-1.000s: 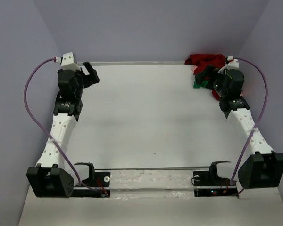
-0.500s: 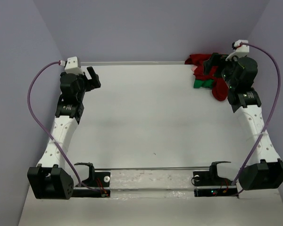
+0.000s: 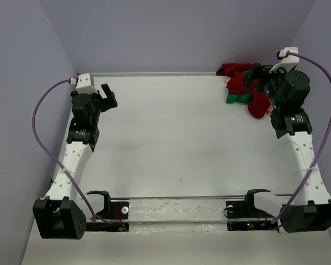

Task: Fold and stack the t-shirts
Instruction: Grab crumpled tshirt from the corner of the board with the right arm

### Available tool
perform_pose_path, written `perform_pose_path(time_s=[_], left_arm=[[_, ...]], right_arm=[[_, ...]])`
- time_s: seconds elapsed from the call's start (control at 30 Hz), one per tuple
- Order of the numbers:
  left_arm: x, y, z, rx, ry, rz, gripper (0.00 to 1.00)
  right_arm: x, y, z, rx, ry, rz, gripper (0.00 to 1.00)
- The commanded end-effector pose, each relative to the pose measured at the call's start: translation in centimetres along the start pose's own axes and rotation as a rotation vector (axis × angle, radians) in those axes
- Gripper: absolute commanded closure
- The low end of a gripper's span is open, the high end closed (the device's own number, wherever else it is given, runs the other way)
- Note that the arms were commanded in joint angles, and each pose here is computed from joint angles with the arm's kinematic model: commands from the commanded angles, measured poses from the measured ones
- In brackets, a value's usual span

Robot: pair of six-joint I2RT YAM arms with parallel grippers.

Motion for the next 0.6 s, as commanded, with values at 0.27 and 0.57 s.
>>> perform_pose_path(time_s=[0.27, 0.57], left_arm=[[-1.5, -2.2, -0.1, -0.034, 0.009, -0.148, 0.01], [-2.3, -2.0, 0.1, -0.024, -0.002, -0.145, 0.01]], right_arm=[[-4.7, -2.4, -1.0, 0.277, 0.172, -0.261, 0.00], [-5.2, -1.2, -2.1, 0.312, 0.268, -0.271, 0.05]])
Point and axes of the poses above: each gripper's point midway between its finger pads, its own x axis out along the fingers, its own z axis along the line the jaws close on, y = z × x, the point moved 6 cm from there along -x, back along the fingers, and after that the axes turned 2 degrees about x, right-handed, at the moved point
